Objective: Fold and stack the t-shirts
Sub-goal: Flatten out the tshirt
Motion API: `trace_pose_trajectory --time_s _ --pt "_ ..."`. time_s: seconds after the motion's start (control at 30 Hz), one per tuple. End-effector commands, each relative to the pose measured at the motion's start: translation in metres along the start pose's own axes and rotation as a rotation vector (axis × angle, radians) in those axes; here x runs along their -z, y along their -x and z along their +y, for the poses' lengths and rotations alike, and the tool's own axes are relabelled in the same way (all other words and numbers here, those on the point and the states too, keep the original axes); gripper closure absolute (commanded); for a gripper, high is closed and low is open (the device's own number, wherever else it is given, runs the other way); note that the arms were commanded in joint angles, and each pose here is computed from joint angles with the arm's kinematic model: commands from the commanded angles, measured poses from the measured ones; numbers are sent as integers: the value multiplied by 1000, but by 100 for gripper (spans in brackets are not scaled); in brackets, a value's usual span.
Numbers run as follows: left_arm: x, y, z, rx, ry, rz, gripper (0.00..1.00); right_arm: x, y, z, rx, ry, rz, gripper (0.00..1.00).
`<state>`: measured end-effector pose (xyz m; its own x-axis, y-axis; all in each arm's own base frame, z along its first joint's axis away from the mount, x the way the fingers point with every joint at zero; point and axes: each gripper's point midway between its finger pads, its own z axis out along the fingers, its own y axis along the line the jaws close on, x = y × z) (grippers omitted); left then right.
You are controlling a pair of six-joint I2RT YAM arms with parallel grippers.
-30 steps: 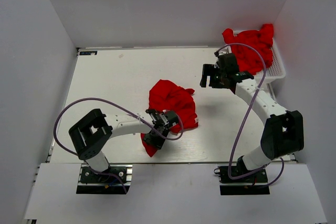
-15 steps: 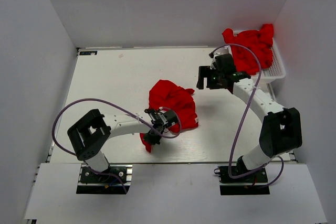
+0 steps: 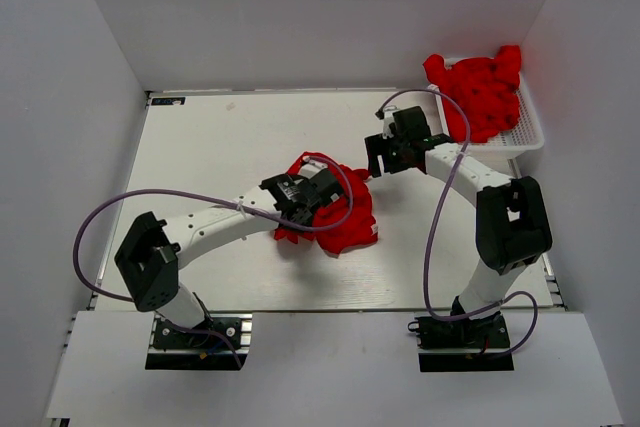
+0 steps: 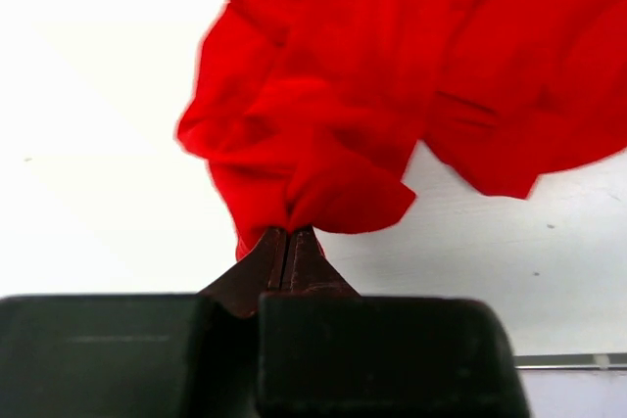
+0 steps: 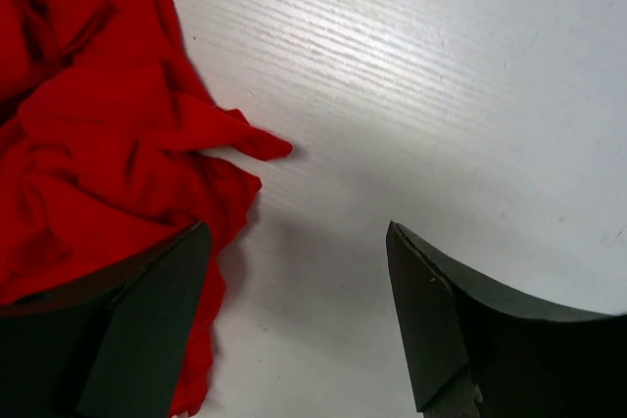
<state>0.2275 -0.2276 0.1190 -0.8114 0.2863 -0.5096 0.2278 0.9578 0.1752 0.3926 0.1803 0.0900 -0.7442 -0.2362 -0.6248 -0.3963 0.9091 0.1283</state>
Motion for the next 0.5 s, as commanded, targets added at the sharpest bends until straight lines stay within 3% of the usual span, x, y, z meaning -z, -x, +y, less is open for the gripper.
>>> trace_pose_trajectory --time_s 0.0,0.23,0.27,0.47 --pt "17 13 23 21 53 -28 100 -4 29 4 200 38 -107 22" --pt "17 20 35 66 74 -36 100 -25 21 0 283 56 -57 22" --pt "16 19 39 72 85 -27 100 -25 19 2 294 68 -51 26" --pt "13 20 49 102 106 -15 100 -33 10 18 356 179 -38 24"
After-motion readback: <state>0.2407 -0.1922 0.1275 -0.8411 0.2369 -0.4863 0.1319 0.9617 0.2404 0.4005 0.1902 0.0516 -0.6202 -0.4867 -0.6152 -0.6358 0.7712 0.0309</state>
